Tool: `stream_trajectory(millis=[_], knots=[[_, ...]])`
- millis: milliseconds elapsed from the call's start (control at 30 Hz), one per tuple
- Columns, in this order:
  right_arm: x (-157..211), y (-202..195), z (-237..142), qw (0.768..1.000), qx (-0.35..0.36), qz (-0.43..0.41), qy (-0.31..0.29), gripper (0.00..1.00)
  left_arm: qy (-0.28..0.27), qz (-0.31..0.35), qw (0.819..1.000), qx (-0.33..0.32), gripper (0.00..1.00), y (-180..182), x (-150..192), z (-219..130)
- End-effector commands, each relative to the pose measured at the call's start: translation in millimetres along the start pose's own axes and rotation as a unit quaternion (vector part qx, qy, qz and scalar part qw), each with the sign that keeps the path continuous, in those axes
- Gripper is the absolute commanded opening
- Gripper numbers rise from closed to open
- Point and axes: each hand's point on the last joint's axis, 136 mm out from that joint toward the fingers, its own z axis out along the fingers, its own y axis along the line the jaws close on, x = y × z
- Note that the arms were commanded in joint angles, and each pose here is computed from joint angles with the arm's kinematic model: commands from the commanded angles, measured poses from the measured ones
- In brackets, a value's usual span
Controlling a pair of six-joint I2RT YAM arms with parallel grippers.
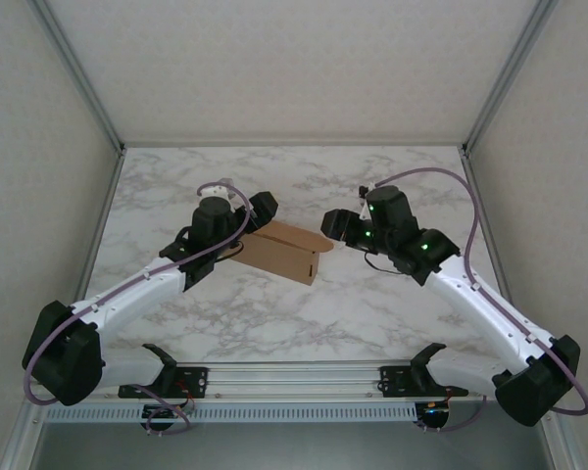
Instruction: Fold the paper box
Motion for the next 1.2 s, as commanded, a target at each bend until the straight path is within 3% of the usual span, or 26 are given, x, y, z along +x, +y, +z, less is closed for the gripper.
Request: stream_trajectory(millis=[0, 233, 467, 867, 1067, 1167], knots=[[16, -23, 1, 0.995, 0.083, 0.044, 0.042, 0.55, 0.085, -0.020, 0.994, -0.059, 1.00, 33, 46, 2], [18, -23, 15, 0.974, 0.206, 0.044, 0.079, 0.51, 0.081, -0.021, 0.995, -0.057, 1.00, 30, 43, -1], [47, 1, 48, 0.981, 0.138, 0.054, 0.123, 0.56, 0.075, -0.016, 0.995, -0.057, 1.00, 28, 38, -4], [68, -33, 71, 0.965, 0.220, 0.016, 0.140, 0.54, 0.074, 0.003, 0.996, -0.045, 1.00, 13, 28, -4], [73, -40, 75, 0.962, 0.231, 0.008, 0.148, 0.53, 0.040, 0.062, 0.995, -0.064, 1.00, -3, -14, -19], [72, -41, 74, 0.961, 0.234, 0.001, 0.147, 0.52, 0.015, 0.062, 0.994, -0.088, 1.00, 9, -45, -32]])
